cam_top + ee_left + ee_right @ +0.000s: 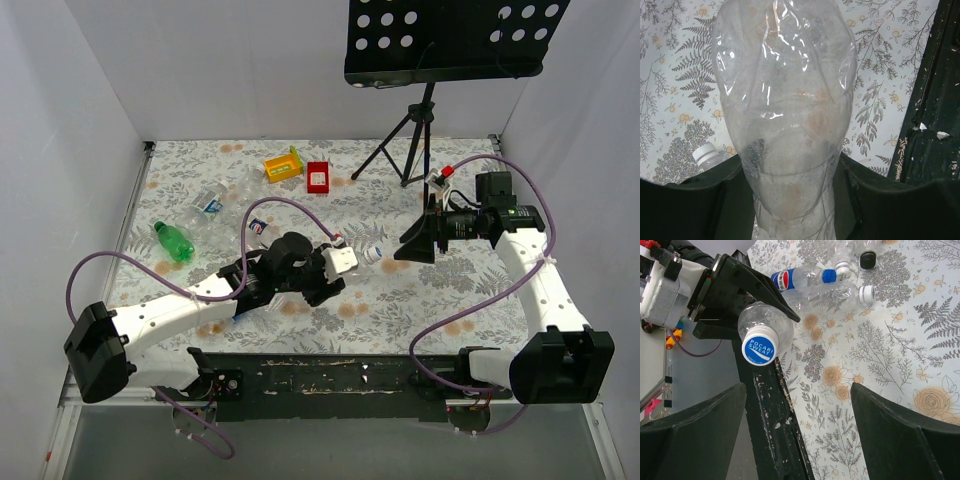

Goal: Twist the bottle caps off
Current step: Unscrew the bottle cap from the plastic bottle.

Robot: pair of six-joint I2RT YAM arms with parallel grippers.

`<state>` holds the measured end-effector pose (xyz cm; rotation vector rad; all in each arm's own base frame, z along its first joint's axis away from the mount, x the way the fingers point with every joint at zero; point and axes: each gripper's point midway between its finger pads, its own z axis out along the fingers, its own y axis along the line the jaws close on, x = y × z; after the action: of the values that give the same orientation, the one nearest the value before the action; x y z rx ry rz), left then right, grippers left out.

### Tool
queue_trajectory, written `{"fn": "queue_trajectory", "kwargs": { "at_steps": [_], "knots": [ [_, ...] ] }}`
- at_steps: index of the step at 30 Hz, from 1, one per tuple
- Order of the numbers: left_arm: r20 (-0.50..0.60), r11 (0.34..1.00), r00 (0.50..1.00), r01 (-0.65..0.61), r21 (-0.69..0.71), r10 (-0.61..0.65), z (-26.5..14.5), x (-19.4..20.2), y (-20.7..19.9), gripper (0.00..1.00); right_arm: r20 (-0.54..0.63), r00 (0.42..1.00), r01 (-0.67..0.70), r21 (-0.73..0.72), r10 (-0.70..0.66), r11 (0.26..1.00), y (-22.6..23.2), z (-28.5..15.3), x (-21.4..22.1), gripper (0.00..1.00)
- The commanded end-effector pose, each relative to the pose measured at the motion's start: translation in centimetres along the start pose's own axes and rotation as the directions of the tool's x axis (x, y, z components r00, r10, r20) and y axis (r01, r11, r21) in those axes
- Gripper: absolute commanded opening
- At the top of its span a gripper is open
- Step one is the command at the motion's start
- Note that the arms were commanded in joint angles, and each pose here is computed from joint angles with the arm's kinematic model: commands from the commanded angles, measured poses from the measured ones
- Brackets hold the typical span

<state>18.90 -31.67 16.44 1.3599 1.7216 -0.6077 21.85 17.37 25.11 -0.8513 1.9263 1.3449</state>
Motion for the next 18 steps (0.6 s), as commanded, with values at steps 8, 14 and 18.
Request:
{"fn": "queue_trajectory", "kwargs": {
  "at_steps": [8,14,18],
  "knots": [
    [0.038,0.999,0.999,-0.029,-0.041,0.031,0.4,-1.8,0.8,0.03,-0.009,1.0,-0.004,-0.014,0.004,1.0,0.1,-0.1,-0.4,0.92],
    [0.032,0.999,0.999,-0.031,-0.037,0.032,1.2,-2.2,0.9,0.03,-0.04,0.999,-0.03,-0.013,0.029,0.999,-0.4,0.7,-0.3,0.91],
    [0.028,0.999,0.999,-0.023,-0.04,0.024,1.6,-2.1,0.8,0.03,-0.082,0.996,-0.023,-0.02,0.022,1.0,-0.1,2.0,0.0,0.91]
  ]
}}
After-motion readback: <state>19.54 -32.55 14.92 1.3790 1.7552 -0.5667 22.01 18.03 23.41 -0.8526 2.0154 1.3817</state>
